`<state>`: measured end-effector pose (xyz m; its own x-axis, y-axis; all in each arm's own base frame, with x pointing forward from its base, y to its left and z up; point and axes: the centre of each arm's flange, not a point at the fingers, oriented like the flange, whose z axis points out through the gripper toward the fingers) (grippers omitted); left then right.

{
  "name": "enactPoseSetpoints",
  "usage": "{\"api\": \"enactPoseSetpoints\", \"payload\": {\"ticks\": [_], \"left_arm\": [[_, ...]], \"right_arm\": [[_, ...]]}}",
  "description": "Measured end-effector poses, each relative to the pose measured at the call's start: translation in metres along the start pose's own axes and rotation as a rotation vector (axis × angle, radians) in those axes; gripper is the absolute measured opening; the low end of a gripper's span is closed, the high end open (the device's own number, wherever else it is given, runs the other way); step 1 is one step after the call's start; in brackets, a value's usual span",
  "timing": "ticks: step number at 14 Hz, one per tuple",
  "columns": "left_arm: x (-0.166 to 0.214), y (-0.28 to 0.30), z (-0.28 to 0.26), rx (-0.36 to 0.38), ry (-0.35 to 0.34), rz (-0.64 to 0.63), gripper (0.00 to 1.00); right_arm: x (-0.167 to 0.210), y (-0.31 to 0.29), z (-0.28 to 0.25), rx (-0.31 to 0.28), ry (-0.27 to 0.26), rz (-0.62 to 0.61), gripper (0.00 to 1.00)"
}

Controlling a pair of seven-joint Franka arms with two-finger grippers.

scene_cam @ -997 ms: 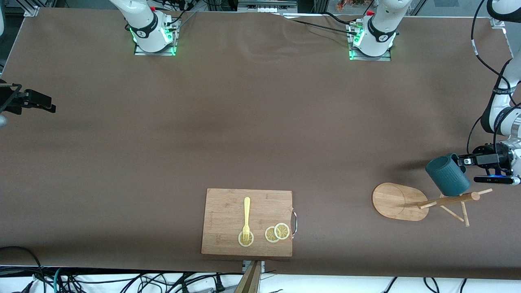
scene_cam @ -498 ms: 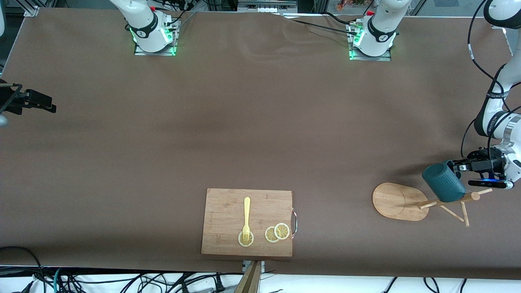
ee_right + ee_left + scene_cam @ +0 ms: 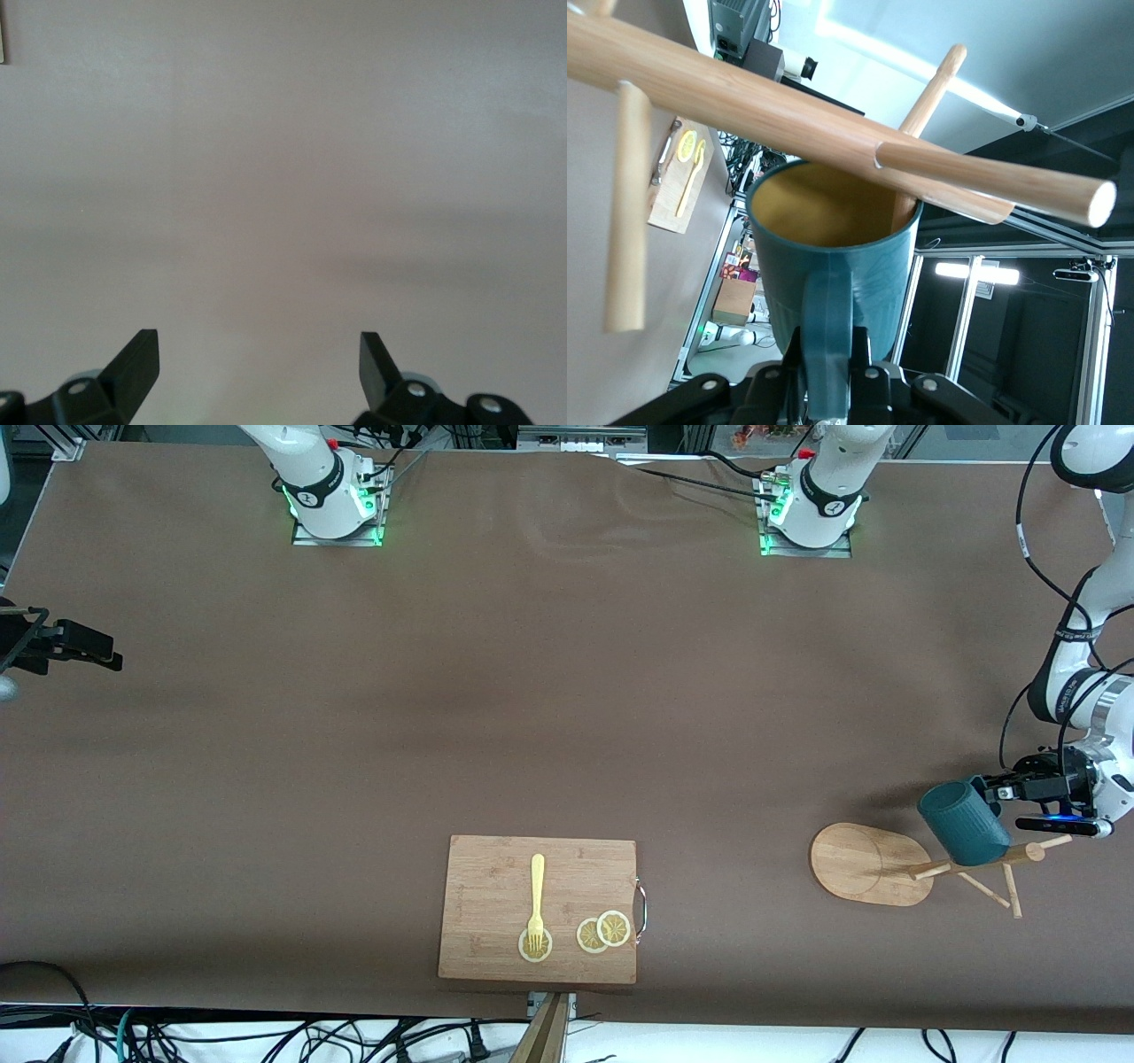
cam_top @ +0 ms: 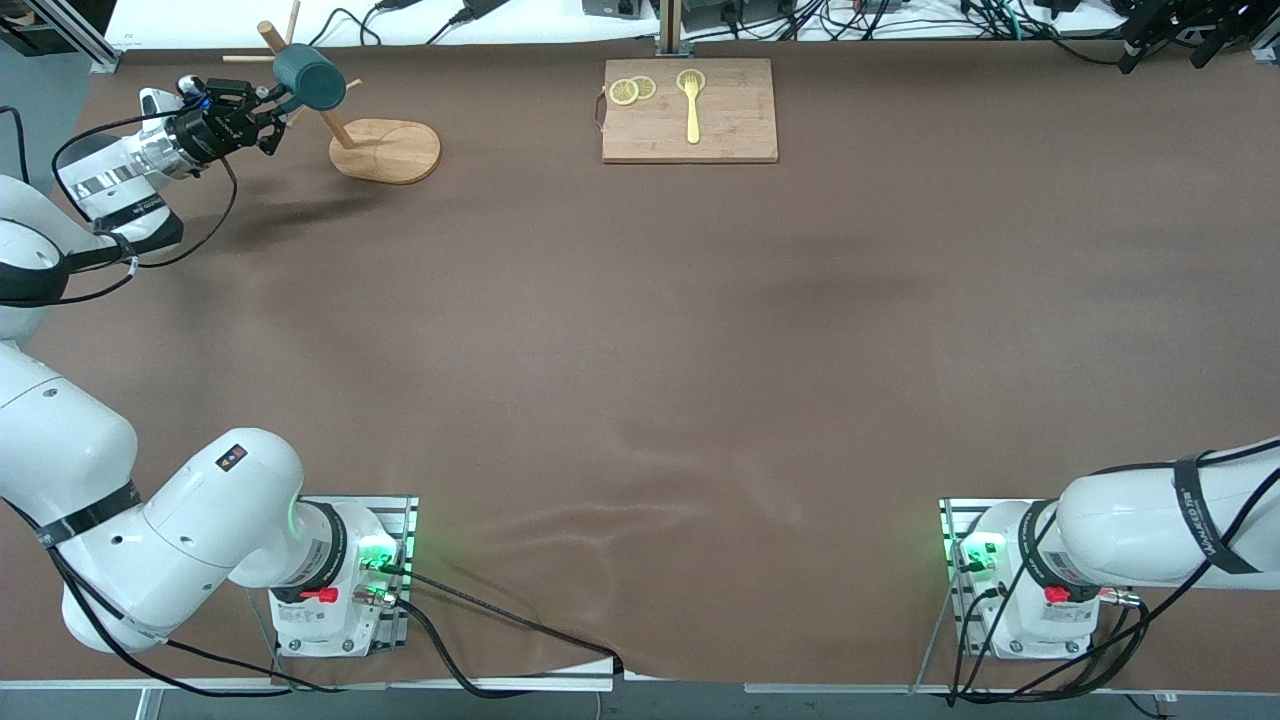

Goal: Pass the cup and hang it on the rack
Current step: 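Open the left gripper and release the hanging mug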

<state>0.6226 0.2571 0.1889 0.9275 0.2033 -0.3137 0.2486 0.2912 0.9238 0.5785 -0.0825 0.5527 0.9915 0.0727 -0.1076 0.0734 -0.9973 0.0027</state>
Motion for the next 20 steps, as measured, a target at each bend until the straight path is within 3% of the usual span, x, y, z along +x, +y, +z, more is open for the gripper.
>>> {"api": "enactPoseSetpoints", "payload": {"ticks": [2,5,8,12,14,18,20], "left_arm": [[0.001,0.004,-0.007,0.008,0.014,-0.006,0.4],[0.005,0.017,-0.018,0.024,0.034,-0.01,0.71],[0.004,0.027,-0.042,0.099,0.052,0.013,1.0],[-0.004,0.081,-0.058,0.248,0.013,0.073,1.0],[-0.016,0.116,-0.069,0.377,-0.027,0.116,1.0],[-0.056,0.2,-0.069,0.595,-0.086,0.187,1.0],[-0.08,0.24,-0.06,0.666,-0.101,0.213,1.0]], "right_arm": [[0.0,0.0,0.0,0.0,0.0,0.0,1.0],[0.0,0.0,0.0,0.0,0.0,0.0,1.0],[0.0,0.0,0.0,0.0,0.0,0.0,1.0],[0.0,0.0,0.0,0.0,0.0,0.0,1.0],[0.0,0.0,0.0,0.0,0.0,0.0,1.0],[0.0,0.0,0.0,0.0,0.0,0.0,1.0],[0.0,0.0,0.0,0.0,0.0,0.0,1.0]]}}
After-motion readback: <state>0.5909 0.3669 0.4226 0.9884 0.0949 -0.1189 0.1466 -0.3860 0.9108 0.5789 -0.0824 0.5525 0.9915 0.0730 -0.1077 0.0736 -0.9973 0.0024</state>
